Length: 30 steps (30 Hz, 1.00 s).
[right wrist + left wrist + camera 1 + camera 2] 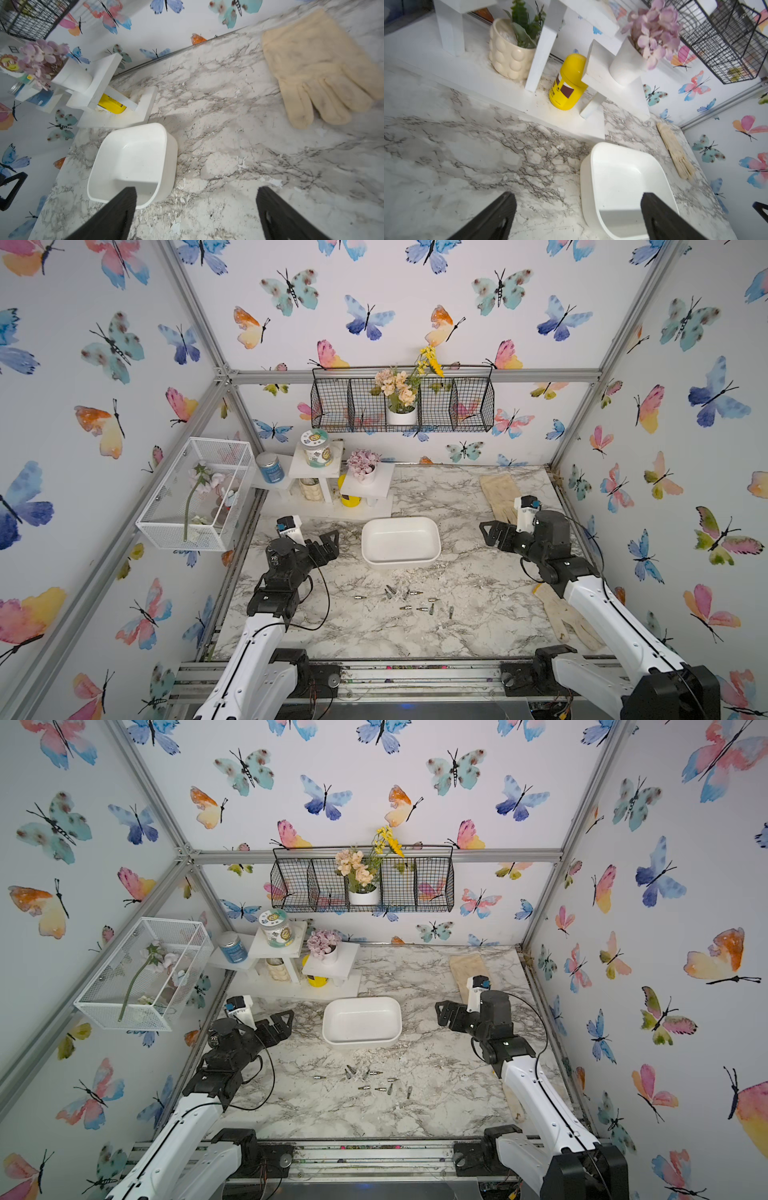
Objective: Put the bit on the desktop into the storage box
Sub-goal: Pick up the screwdriver bit from the center of the board.
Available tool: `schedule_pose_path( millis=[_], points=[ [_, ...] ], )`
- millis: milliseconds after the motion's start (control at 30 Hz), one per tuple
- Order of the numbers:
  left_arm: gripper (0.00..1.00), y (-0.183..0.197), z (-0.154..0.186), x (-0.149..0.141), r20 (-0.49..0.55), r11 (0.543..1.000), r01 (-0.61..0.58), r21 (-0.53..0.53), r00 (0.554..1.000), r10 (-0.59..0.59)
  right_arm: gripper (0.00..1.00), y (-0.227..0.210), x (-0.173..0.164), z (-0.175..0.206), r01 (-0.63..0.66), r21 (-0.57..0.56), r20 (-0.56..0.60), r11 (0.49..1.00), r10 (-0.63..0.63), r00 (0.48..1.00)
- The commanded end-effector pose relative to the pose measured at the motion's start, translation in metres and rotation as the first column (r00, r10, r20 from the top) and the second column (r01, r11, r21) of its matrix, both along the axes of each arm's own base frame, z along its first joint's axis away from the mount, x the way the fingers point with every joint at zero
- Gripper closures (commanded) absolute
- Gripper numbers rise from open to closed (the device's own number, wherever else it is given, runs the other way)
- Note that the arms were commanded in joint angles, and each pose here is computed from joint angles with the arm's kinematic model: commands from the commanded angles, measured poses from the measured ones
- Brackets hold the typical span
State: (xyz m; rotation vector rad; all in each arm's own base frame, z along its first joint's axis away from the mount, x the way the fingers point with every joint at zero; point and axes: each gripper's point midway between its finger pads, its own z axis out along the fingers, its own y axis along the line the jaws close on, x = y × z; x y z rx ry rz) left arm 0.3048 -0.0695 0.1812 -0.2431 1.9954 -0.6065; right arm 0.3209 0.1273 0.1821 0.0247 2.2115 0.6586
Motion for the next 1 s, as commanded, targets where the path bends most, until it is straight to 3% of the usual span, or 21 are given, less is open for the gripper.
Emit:
schedule_pose_path(
  millis=[0,233,667,967],
  points=[
    [0.01,-0.028,-0.019,-0.019,-0.080,0.994,0.106,-0.019,0.991,-0.108,0.03,0.037,-0.022,-0.020,-0.072,-0.039,-0.103,0.997,0.067,0.992],
    [0.01,-0.048,-0.036,-0.032,-0.142,0.992,0.128,-0.011,0.982,-0.128,0.04,0.084,-0.057,-0.049,-0.135,-0.150,-0.181,0.979,0.107,0.978],
    [0.01,-0.041,-0.044,-0.030,-0.163,0.997,0.073,-0.003,0.984,-0.072,0.10,0.087,-0.131,-0.109,-0.217,-0.314,-0.357,0.924,0.097,0.929],
    [0.01,-0.038,-0.046,-0.028,-0.165,0.999,0.054,0.002,0.985,-0.053,0.29,0.078,-0.159,-0.141,-0.242,-0.336,-0.433,0.910,0.079,0.898]
  ],
)
